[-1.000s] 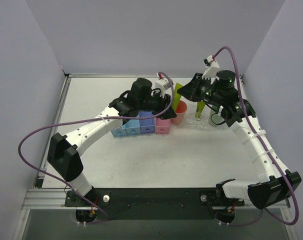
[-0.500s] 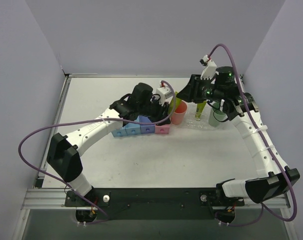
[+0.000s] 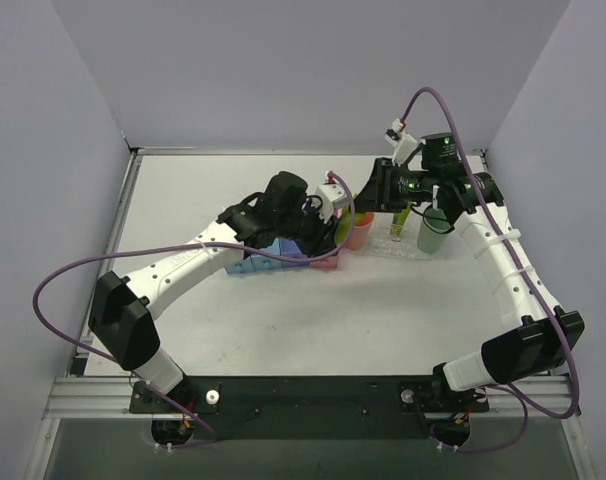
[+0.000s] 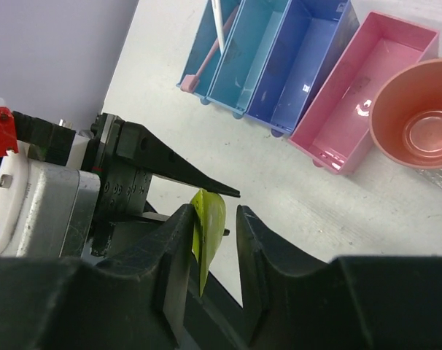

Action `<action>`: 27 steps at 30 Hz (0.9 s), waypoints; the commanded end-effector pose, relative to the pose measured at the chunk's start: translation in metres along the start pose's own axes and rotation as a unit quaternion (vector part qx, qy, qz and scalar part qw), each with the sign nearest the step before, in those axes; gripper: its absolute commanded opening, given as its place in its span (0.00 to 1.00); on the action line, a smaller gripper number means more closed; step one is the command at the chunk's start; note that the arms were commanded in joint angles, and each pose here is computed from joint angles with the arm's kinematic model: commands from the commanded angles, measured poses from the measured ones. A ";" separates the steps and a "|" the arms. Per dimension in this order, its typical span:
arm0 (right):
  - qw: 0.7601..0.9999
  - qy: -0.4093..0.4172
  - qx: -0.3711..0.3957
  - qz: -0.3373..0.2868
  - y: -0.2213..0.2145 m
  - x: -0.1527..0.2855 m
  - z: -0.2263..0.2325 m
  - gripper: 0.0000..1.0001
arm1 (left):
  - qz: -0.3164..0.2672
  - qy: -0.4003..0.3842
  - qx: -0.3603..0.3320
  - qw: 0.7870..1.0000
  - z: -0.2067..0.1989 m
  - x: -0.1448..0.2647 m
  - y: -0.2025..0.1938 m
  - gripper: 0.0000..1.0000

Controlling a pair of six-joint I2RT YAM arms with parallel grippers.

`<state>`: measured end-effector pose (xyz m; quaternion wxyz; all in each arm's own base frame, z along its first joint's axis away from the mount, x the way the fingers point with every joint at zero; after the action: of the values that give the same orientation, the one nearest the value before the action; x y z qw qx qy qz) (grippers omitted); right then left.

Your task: Prepare toiletry sets of a toothbrush and toothpaste on the tray

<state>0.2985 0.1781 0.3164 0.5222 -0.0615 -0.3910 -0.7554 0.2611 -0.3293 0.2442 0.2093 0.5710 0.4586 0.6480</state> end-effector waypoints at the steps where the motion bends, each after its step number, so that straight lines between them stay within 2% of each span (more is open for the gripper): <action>1: 0.999 0.028 0.018 0.003 0.005 0.004 0.014 0.23 | -0.029 -0.003 -0.029 0.999 -0.007 0.013 0.017 0.04; 4: 0.999 0.028 0.018 0.006 0.004 0.003 0.013 0.04 | -0.026 -0.002 -0.031 0.999 -0.008 0.012 0.015 0.04; 5: 0.999 0.028 0.019 0.006 0.004 0.003 0.013 0.00 | -0.026 0.000 -0.027 0.999 -0.008 0.012 0.016 0.04; 7: 1.000 0.022 0.020 0.002 0.005 0.003 0.011 0.00 | -0.023 0.004 -0.022 0.999 -0.007 0.012 0.014 0.04; 10: 1.000 0.005 0.027 -0.013 0.008 0.007 0.010 0.00 | -0.018 0.014 -0.008 1.000 -0.004 0.010 0.015 0.19; 11: 0.999 0.000 0.030 -0.020 0.010 0.009 0.009 0.00 | -0.013 0.020 -0.006 1.000 -0.002 0.010 0.014 0.28; 12: 0.999 -0.012 0.036 -0.035 0.012 0.014 0.008 0.00 | -0.012 0.031 0.009 0.999 0.000 0.010 0.015 0.42; 15: 0.996 -0.036 0.050 -0.070 0.021 0.027 0.005 0.00 | -0.024 0.048 0.015 0.998 0.004 0.013 0.021 0.63; 21: 0.973 -0.132 0.107 -0.155 0.039 0.064 -0.014 0.00 | -0.085 0.101 0.040 0.991 0.020 0.033 0.040 0.79; 22: 0.968 -0.152 0.114 -0.167 0.042 0.068 -0.019 0.00 | -0.098 0.109 0.062 0.987 0.024 0.036 0.043 0.86; 23: 0.963 -0.161 0.124 -0.174 0.044 0.071 -0.020 0.00 | -0.107 0.114 0.078 0.985 0.028 0.039 0.044 0.88; 27: 0.946 -0.201 0.154 -0.202 0.053 0.080 -0.029 0.00 | -0.154 0.099 0.198 0.963 0.059 0.055 0.037 0.92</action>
<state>0.3065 0.1115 0.3487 0.3468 -0.0640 -0.5428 -0.7622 0.2868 -0.3047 0.2719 0.1490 0.4975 0.5711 0.6358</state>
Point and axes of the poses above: each gripper's point midway between its finger pads, its own x axis back along the fingers, its own z axis along the line the jaws close on, y = z × x, the point moved 4 cm from there along x, back along the fingers, and after that the axes turned 10 degrees about -x, right-handed, at the moved point
